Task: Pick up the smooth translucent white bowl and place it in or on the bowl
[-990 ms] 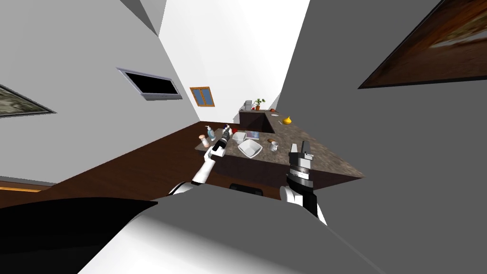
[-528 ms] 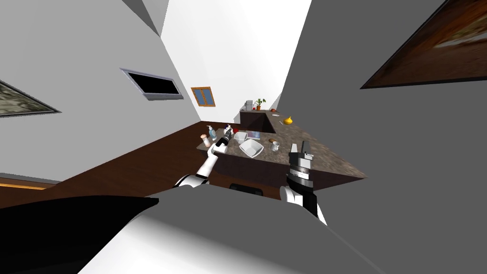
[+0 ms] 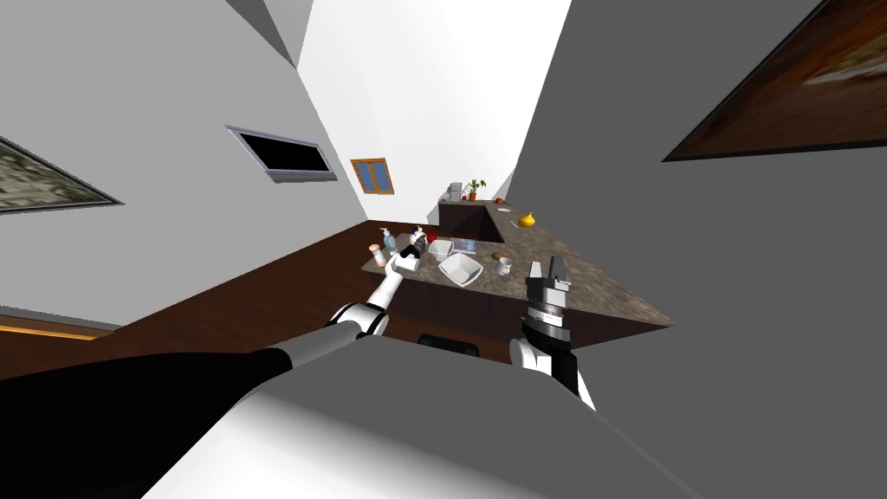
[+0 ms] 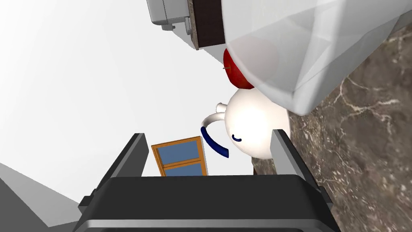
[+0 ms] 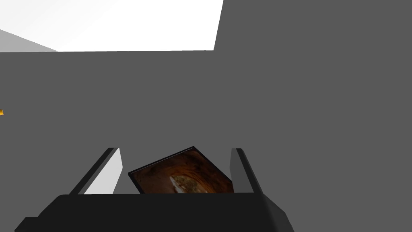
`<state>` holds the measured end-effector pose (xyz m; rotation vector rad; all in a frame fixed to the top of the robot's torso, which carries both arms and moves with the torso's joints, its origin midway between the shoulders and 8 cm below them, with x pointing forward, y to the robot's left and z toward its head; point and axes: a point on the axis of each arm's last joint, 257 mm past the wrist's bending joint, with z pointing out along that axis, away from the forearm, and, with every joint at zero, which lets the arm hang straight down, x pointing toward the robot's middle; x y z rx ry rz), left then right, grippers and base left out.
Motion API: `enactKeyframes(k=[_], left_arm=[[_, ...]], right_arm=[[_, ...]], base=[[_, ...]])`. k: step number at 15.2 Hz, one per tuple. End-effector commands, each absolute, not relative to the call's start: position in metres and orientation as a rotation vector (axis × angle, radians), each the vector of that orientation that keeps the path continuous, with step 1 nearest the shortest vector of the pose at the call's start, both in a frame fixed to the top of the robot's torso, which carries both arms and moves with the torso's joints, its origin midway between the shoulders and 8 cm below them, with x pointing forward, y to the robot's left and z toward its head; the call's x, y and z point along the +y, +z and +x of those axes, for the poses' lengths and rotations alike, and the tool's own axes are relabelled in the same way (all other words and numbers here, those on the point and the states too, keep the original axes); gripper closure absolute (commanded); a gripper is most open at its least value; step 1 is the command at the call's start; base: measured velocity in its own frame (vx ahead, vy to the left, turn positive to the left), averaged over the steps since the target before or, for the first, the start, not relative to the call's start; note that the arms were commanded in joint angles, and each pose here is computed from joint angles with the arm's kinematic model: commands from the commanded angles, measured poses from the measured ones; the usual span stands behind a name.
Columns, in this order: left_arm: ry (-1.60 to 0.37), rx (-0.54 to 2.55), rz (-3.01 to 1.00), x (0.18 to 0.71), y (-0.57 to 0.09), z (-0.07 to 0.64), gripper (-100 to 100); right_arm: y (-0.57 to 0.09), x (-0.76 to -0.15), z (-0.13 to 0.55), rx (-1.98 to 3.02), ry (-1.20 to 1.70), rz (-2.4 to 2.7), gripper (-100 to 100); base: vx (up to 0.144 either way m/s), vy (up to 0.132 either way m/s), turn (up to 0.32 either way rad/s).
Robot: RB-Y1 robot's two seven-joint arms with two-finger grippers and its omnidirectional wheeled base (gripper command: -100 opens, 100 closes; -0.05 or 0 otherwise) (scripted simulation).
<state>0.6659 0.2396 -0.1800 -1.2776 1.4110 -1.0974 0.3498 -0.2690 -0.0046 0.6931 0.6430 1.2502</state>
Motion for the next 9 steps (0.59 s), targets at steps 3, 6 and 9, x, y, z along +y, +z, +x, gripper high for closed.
enactKeyframes(k=[3, 6, 9], left_arm=[[-1.048, 1.474, -1.358, 0.234, -0.196, 0.675, -100], [-1.016, 1.517, -1.413, 0.227, -0.205, 0.682, -100], [-0.983, 1.559, -1.463, 0.219, -0.211, 0.687, -100]], right_arm=[[-0.005, -0.269, 0.350, 0.643, 1.250, 0.693, 0], [-0.005, -0.269, 0.350, 0.643, 1.250, 0.693, 0], [-0.005, -0.269, 0.350, 0.643, 1.250, 0.693, 0]], base=[[-0.011, 0.025, 0.019], [-0.011, 0.021, 0.017], [-0.007, 0.020, 0.016]])
